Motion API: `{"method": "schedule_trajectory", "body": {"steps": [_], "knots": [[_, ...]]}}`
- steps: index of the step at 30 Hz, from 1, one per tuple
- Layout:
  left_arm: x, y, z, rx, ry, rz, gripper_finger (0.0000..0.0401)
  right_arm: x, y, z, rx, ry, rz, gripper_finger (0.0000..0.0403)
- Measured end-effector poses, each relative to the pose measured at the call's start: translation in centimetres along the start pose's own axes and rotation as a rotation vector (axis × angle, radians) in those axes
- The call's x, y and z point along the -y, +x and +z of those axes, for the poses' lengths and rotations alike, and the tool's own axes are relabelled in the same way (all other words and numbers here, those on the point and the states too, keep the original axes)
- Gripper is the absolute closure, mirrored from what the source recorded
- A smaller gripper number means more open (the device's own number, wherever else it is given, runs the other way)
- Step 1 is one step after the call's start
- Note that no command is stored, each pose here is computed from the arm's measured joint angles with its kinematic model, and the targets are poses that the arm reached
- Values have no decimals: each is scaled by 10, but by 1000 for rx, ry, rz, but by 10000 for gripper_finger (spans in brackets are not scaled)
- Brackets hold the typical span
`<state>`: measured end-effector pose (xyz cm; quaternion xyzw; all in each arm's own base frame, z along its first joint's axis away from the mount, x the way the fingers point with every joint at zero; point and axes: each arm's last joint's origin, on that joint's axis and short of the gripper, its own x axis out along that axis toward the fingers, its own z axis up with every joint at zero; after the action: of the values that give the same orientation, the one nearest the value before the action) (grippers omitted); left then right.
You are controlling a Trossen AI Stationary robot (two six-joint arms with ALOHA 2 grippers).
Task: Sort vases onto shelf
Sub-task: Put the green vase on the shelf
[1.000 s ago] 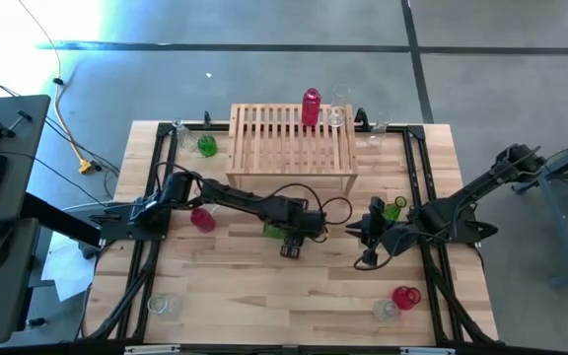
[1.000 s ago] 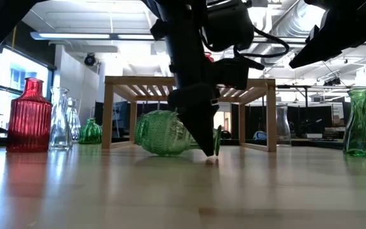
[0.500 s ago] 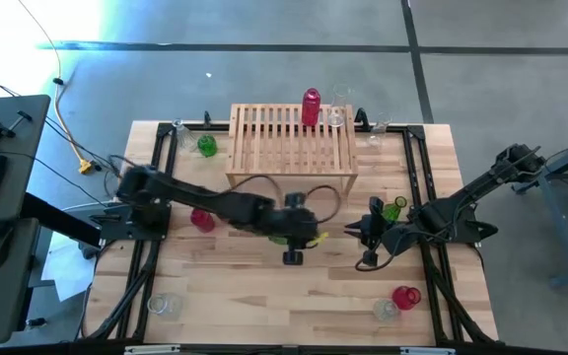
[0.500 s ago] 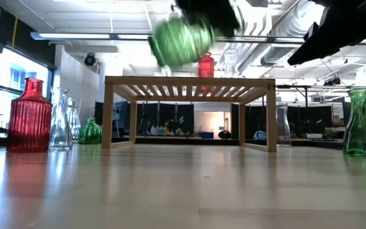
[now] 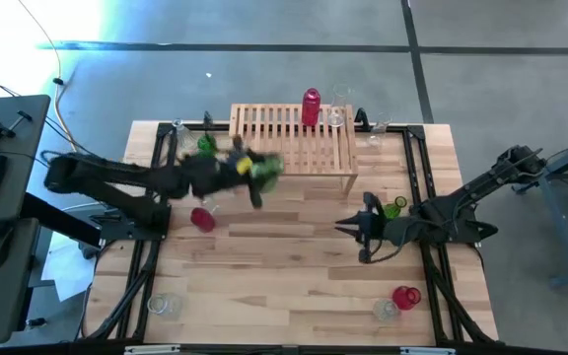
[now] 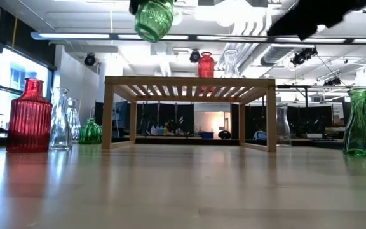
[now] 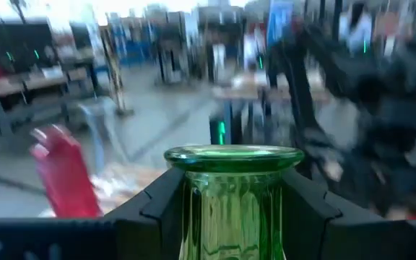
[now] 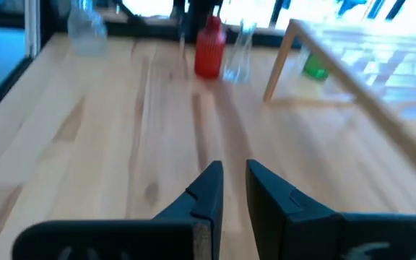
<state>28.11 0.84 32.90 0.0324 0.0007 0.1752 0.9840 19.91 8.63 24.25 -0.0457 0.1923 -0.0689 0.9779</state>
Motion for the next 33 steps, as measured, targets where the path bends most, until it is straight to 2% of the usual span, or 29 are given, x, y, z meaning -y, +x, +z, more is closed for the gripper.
{"method": "schedule_trajectory", "body": {"steps": [8,14,23,33], "knots": [[-93,21,-8,157,17,-5,250,25,12,18,127,-39,-118,361],[-142,35,-22,253,-23,-69,250,49,20,28,191,-50,-192,361],[-174,73,-51,273,-18,-157,250,87,30,30,210,14,-248,361],[-190,103,-78,286,-42,-137,250,112,32,32,226,-36,-285,361]]}}
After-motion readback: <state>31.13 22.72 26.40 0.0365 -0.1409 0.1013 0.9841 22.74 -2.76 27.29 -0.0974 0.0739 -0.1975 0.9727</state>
